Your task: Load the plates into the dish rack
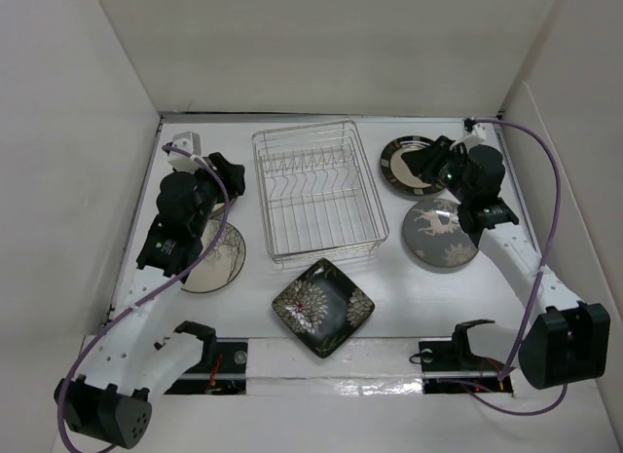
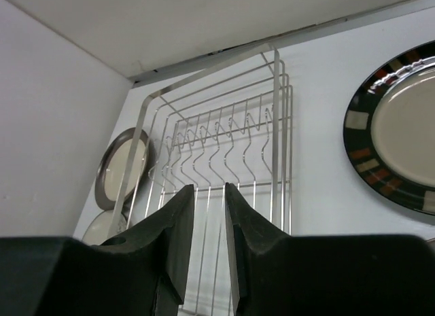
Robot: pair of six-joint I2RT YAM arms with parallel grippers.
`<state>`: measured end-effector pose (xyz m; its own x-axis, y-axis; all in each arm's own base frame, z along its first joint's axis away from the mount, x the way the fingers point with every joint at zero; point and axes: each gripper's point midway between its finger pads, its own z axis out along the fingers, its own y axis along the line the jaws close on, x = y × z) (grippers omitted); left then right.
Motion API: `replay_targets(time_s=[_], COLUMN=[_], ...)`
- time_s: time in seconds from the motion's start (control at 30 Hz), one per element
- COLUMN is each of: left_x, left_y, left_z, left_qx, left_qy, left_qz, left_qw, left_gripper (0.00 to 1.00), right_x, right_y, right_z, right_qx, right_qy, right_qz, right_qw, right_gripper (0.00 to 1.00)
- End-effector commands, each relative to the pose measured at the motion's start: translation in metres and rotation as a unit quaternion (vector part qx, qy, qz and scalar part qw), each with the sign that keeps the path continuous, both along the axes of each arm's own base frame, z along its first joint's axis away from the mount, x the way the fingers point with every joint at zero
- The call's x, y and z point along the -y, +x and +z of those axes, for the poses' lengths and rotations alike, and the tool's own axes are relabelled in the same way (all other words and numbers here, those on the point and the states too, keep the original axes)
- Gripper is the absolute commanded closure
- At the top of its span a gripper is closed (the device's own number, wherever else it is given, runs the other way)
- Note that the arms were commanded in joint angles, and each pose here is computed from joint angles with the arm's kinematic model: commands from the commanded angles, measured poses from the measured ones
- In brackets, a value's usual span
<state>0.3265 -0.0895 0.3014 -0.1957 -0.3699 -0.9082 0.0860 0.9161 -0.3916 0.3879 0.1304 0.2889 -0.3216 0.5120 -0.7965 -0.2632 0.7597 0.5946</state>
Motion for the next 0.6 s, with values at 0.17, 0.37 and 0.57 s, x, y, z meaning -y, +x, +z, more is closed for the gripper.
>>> replay_targets(time_s=[0.17,0.37,0.57], left_x=[0.011,0.011,0.006], left_y=[-0.004,-0.004,-0.004], left_z=[0.022,0.022,0.022], left_qx=[0.037,0.041,0.046], left_qy=[-0.023,-0.028,-0.03], left_qz=[-0.028,-0.028,-0.014], left_qw=[0.999,0.998,0.998], left_gripper=[0.5,0.54,0.99], right_x=[0.011,0.035,0.046], right_y=[0.02,0.026,0.023], right_z=[0.012,0.008,0.001], right_qx=[0.032,0.031,0.028], right_qy=[-0.023,-0.032,-0.03], right_qz=[-0.021,-0.065,-0.08], right_qw=[0.999,0.997,0.996], right_gripper=[0.83,1.0,1.0])
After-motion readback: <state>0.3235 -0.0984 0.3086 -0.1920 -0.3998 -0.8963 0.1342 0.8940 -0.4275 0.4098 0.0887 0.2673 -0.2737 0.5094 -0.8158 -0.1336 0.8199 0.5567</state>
